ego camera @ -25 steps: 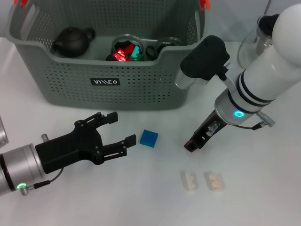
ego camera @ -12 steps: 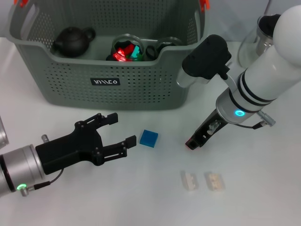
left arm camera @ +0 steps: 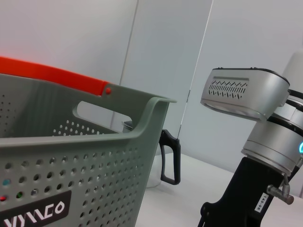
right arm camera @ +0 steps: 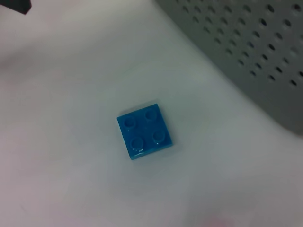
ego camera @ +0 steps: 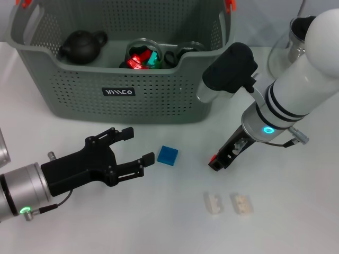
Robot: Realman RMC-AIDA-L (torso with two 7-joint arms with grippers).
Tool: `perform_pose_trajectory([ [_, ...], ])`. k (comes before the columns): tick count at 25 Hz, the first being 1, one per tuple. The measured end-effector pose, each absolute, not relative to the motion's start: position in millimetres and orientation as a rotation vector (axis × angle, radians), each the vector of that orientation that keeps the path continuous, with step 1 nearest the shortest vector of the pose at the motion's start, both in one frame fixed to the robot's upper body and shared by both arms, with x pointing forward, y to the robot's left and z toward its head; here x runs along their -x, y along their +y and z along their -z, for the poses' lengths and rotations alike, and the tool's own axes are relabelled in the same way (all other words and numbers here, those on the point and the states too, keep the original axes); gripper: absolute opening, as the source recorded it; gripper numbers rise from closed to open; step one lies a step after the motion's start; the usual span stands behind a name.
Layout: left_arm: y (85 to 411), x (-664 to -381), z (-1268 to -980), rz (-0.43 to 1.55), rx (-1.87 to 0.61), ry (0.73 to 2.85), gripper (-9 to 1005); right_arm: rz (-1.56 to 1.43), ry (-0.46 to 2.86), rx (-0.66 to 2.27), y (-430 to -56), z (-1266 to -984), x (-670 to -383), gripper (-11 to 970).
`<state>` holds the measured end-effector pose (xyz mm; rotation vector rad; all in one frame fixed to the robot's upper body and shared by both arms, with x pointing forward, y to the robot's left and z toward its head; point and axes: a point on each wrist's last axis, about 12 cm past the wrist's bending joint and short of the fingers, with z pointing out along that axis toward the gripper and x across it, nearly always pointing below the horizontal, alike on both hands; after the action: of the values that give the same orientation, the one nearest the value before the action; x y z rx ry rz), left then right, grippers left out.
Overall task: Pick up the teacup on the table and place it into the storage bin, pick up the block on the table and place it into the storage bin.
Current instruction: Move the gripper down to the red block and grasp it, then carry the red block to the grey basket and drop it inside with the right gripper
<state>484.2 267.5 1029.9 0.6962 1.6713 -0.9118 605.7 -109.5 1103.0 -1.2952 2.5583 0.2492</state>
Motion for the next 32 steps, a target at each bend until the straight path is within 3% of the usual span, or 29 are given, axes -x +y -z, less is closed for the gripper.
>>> perform_pose_trajectory([
  [7, 267.4, -484.2, -1030.0, 0.912, -0.697, 1.671, 872, -0.246, 2.551, 1.301, -108.2, -1103.7, -605.8, 443],
  [12, 267.4, -484.2, -1030.0, 0.912, -0.698, 1.671, 872, -0.237, 2.55, 1.316, -108.0, -1102.2, -604.7, 375],
  [18, 267.5, -484.2, -1030.0, 0.912, -0.696, 1.671, 872, -0.23, 2.551, 1.32, -107.2, -1101.2, -603.7, 201],
  [22, 267.7, -484.0, -1029.9, 0.911, -0.696, 1.672, 872, -0.241, 2.55, 1.321, -107.3, -1103.1, -602.2, 196],
  [28, 268.8, -483.0, -1029.3, 0.909, -0.687, 1.674, 873, -0.335, 2.481, 1.262, -116.0, -1131.7, -597.0, 194],
  [32, 268.9, -483.3, -1029.6, 0.908, -0.686, 1.672, 873, -0.423, 2.399, 1.142, -143.9, -1159.7, -593.6, 194],
])
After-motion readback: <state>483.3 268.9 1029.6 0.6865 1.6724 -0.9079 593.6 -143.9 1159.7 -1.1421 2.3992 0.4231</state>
